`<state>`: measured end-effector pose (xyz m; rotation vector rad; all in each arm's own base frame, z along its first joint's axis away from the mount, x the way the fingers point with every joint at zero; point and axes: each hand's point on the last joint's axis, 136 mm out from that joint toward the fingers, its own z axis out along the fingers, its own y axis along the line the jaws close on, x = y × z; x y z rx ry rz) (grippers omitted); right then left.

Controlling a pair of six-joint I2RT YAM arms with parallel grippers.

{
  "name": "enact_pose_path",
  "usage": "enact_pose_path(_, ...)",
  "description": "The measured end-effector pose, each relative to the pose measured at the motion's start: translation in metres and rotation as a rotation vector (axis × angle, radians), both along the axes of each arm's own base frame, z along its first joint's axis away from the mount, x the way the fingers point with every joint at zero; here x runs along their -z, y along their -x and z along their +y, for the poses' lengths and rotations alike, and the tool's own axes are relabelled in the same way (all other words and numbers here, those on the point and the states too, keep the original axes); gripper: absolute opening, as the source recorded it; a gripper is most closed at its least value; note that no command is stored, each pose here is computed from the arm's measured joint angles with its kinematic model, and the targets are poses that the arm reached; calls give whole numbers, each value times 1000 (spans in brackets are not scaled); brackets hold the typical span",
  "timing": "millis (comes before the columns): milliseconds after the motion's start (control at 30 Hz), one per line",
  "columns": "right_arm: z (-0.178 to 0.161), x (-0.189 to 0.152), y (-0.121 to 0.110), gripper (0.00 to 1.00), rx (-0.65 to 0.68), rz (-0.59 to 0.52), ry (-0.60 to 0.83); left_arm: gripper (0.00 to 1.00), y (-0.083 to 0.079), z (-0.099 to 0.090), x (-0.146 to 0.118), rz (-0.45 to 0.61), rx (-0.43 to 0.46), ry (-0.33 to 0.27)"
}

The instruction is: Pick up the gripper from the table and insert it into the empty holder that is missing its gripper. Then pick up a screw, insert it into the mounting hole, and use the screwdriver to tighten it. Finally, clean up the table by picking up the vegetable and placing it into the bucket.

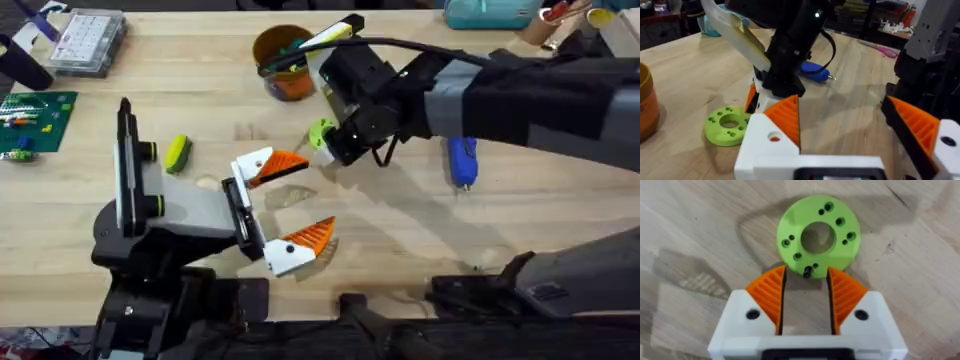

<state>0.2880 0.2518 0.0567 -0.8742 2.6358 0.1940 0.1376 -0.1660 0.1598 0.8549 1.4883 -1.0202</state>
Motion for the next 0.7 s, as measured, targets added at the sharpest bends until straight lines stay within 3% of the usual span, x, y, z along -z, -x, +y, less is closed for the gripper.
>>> enact_pose_path(467, 2, -2, -4, 407, -12, -22, 0, 991, 0, 0, 0, 0, 0, 0)
enact_pose_path(700, 3, -2, -3, 320, -15, -22, 1, 991, 0, 0, 0, 0, 0, 0)
